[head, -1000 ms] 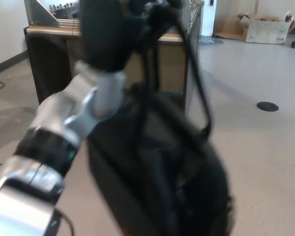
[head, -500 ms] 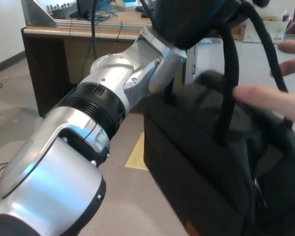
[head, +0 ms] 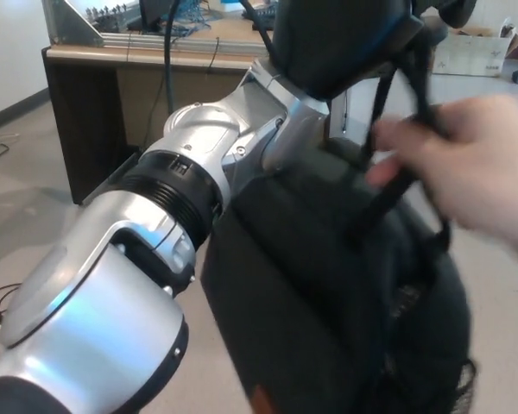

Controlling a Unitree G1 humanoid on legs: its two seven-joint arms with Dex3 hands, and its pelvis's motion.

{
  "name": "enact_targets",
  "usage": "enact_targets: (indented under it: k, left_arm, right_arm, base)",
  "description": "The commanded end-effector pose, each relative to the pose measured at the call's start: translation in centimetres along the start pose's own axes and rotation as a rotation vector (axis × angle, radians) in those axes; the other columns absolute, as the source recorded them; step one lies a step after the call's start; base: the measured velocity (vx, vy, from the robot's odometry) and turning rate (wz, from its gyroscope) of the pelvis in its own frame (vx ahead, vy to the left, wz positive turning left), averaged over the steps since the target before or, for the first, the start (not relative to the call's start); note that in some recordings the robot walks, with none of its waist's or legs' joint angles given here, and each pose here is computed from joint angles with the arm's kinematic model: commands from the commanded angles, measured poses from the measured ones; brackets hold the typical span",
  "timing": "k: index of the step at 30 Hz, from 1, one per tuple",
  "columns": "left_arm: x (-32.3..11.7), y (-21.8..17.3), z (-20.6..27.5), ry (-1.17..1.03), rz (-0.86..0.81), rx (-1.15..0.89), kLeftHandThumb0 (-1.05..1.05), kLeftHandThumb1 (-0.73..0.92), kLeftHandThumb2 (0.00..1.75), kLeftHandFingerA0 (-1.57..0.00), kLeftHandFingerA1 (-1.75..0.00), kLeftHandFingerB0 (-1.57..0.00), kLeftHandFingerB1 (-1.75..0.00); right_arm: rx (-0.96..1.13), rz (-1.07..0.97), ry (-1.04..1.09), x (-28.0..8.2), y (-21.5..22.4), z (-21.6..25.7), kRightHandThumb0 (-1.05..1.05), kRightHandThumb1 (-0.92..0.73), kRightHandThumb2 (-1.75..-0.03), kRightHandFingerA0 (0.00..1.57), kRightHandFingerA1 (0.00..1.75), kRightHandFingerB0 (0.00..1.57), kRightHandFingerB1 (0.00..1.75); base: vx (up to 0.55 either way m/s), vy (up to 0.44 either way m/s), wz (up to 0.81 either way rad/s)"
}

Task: A person hands over a black lunchbag to the robot and the robot uses its left hand to grab the strips of the lunchbag, the gives it back to the person.

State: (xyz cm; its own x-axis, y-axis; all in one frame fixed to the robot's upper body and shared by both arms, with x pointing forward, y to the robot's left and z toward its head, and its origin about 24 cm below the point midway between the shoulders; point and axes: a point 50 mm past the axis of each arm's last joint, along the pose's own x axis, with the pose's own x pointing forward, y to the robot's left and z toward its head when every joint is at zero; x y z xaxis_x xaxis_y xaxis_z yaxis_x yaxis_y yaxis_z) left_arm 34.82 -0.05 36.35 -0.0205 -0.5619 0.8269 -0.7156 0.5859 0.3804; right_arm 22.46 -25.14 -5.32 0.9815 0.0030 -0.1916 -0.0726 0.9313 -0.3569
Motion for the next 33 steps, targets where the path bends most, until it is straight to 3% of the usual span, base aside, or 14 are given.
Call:
enact_targets:
  k: [1,3,4,5,6,7,8,14,25,30,33]
  left_arm:
    - [-0.4,-0.1,0.2,-0.019,0.003,-0.005,-0.44,0.50,0.63,-0.83,-1.52,-0.78,-1.28]
    - [-0.7,-0.2,0.2,-0.016,-0.004,-0.006,-0.33,0.55,0.58,-0.78,-1.60,-0.77,-1.25]
    - [-0.8,-0.3,0.1,0.001,-0.012,-0.018,-0.42,0.46,0.84,-0.87,-1.16,-0.79,-0.86]
    - [-0.9,-0.4,0.1,0.020,-0.022,-0.033,-0.42,0.46,0.84,-0.87,-1.16,-0.79,-0.86]
    - [-1.1,-0.6,-0.1,0.060,-0.068,-0.079,-0.48,0.55,0.57,-0.63,-0.94,-0.62,-0.56]
    - [-1.5,-1.1,-0.7,0.136,-0.209,-0.122,-0.84,0.48,0.88,0.00,0.00,0.00,-0.02]
    - [-1.7,-1.2,-1.0,0.164,-0.280,-0.144,-0.89,0.60,0.59,0.00,0.00,0.00,0.00]
    - [-2.3,-0.2,-1.5,0.134,-0.332,-0.145,-1.00,0.66,0.59,0.00,0.00,0.00,0.00]
    - [-3.6,4.4,-0.5,0.117,-0.227,-0.312,-0.98,0.65,0.59,0.00,0.00,0.00,0.00]
    - [-8.5,7.3,-1.2,0.209,-0.241,-0.309,-0.97,0.65,0.59,0.00,0.00,0.00,0.00]
    - [-14.2,8.6,-1.1,0.330,-0.271,-0.304,-0.95,0.60,0.58,0.00,0.00,0.00,0.00]
  right_arm:
    - [0.007,-0.018,0.012,0.0,-0.5,0.0,-0.67,-0.76,-0.63,0.57,0.45,0.55,0.44]
    - [0.010,-0.020,0.013,0.1,-0.5,0.0,-0.66,-0.76,-0.63,0.57,0.46,0.56,0.44]
    - [0.008,-0.019,0.013,0.0,-0.5,-0.1,-0.66,-0.76,-0.63,0.58,0.46,0.56,0.45]
    - [0.005,-0.019,0.013,0.0,-0.4,-0.1,-0.66,-0.76,-0.63,0.58,0.46,0.56,0.45]
    - [0.003,-0.019,0.018,0.0,-0.5,-0.1,-0.66,-0.76,-0.63,0.58,0.45,0.56,0.45]
    - [-0.001,-0.017,0.018,0.0,-0.5,-0.2,-0.66,-0.76,-0.63,0.58,0.46,0.57,0.45]
    - [-0.002,-0.016,0.019,-0.1,-0.5,-0.2,-0.66,-0.76,-0.63,0.59,0.46,0.57,0.45]
    - [-0.005,-0.014,0.020,0.0,-0.5,-0.2,-0.67,-0.76,-0.63,0.62,0.47,0.60,0.46]
    - [0.008,-0.014,0.013,-0.2,-0.4,-0.2,-0.69,-0.75,-0.63,0.64,0.48,0.65,0.49]
    - [-0.002,-0.016,0.015,-0.3,-0.6,-0.3,-0.67,-0.75,-0.63,0.65,0.48,0.66,0.49]
    - [0.004,-0.017,0.026,-0.8,-0.7,-0.7,-0.69,-0.76,-0.63,0.63,0.48,0.62,0.49]
  base:
    - [0.00,0.000,0.00]
    - [0.00,0.000,0.00]
    - [0.00,0.000,0.00]
    - [0.00,0.000,0.00]
    - [0.00,0.000,0.00]
    - [0.00,0.000,0.00]
    - [0.00,0.000,0.00]
    - [0.00,0.000,0.00]
    - [0.00,0.000,0.00]
    - [0.00,0.000,0.00]
    - [0.00,0.000,0.00]
